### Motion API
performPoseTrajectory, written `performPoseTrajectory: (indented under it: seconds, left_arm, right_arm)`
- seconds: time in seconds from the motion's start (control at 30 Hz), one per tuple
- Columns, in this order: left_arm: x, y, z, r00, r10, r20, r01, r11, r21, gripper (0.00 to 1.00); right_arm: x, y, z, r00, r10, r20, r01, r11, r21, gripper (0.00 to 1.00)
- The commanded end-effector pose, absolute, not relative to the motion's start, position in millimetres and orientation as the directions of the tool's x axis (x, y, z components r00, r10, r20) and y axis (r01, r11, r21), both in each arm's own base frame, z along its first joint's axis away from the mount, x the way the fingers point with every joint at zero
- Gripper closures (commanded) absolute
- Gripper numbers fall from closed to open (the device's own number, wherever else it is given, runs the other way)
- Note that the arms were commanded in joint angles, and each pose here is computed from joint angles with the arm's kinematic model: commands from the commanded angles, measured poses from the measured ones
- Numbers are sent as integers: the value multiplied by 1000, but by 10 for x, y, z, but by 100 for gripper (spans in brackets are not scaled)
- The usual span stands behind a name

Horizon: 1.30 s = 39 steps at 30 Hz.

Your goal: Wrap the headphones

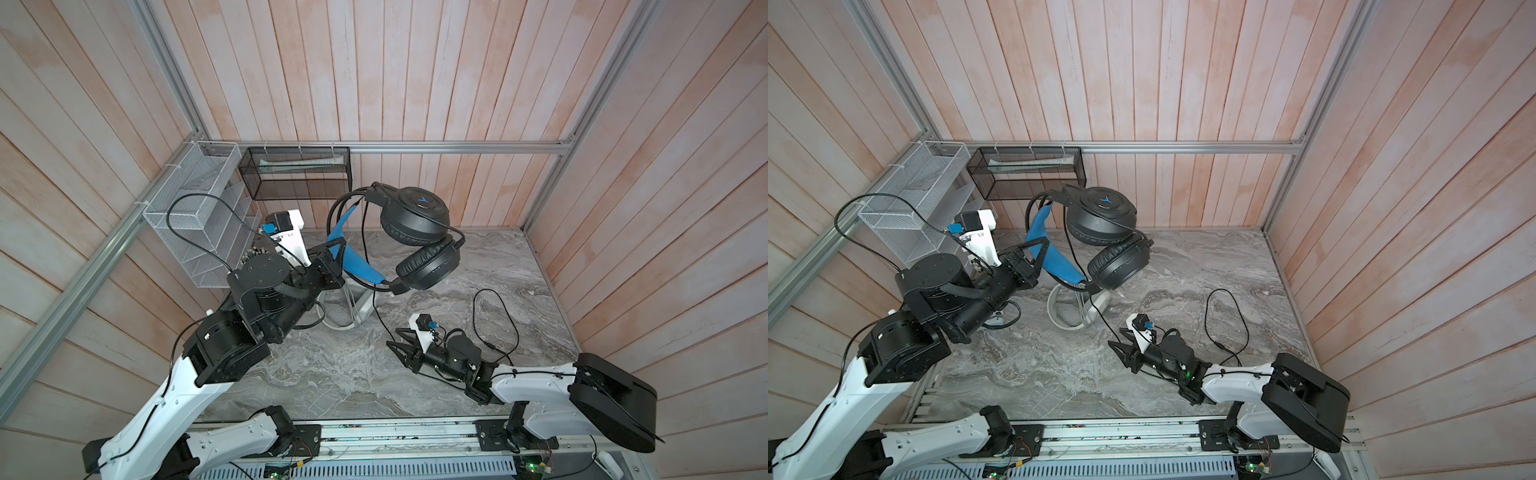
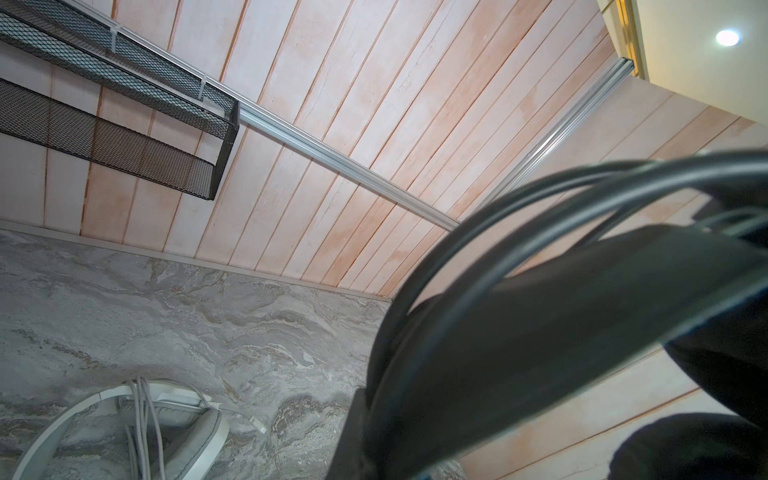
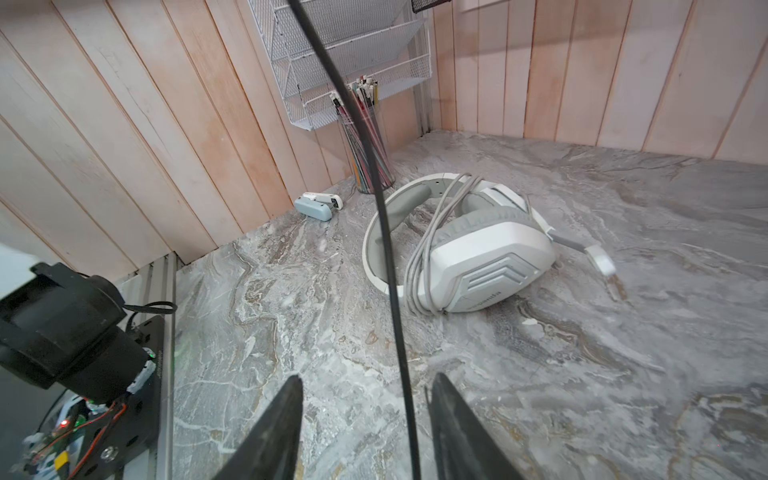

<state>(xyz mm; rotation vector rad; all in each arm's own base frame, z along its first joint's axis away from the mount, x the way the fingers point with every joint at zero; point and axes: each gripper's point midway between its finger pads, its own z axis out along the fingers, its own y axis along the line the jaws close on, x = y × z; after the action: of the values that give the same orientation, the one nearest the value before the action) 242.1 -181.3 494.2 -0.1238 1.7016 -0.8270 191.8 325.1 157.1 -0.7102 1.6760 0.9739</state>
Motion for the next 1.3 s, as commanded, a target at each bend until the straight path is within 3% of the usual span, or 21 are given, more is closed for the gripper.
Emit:
performPoseTrajectory:
  seconds: [0.0, 0.13, 0.23, 0.27, 0.4, 0.5, 0.93, 1.27]
  left_arm:
    - [2384, -1750, 5262, -256, -565, -785, 376, 690, -619, 100]
    - [2364, -1720, 5286, -251, -569, -783, 378, 687, -621, 100]
    - [2352, -1703, 5299, -248, -574, -781, 378, 684, -623, 100]
    - [2351, -1698, 5301, -247, -574, -780, 378, 685, -624, 100]
    - [2370, -1655, 5285, -235, -572, -786, 359, 700, -617, 100]
    - [2419, -1604, 5264, -218, -561, -798, 336, 725, -602, 100]
    - [3131, -1168, 4768, -227, -471, -852, 108, 858, -503, 100]
    - [3584, -1032, 3977, -302, -337, -892, -15, 937, -349, 100]
  right_arm:
    - [1928, 3183, 1196, -358, -88, -929, -796, 549, 255, 44]
    - [2007, 3225, 1123, -393, -84, -916, -769, 577, 277, 35]
    - [2059, 3284, 1030, -418, -100, -903, -756, 589, 285, 39]
    - [2055, 3307, 989, -428, -109, -897, -756, 586, 290, 45]
    - [2033, 3363, 908, -462, -110, -880, -750, 578, 322, 86]
    - [1989, 3368, 934, -459, -112, -882, -749, 583, 316, 100]
    - [1234, 3559, 1454, -320, -301, -898, -860, 490, 143, 100]
    - [981, 3365, 2769, -112, -366, -924, -878, 472, -80, 100]
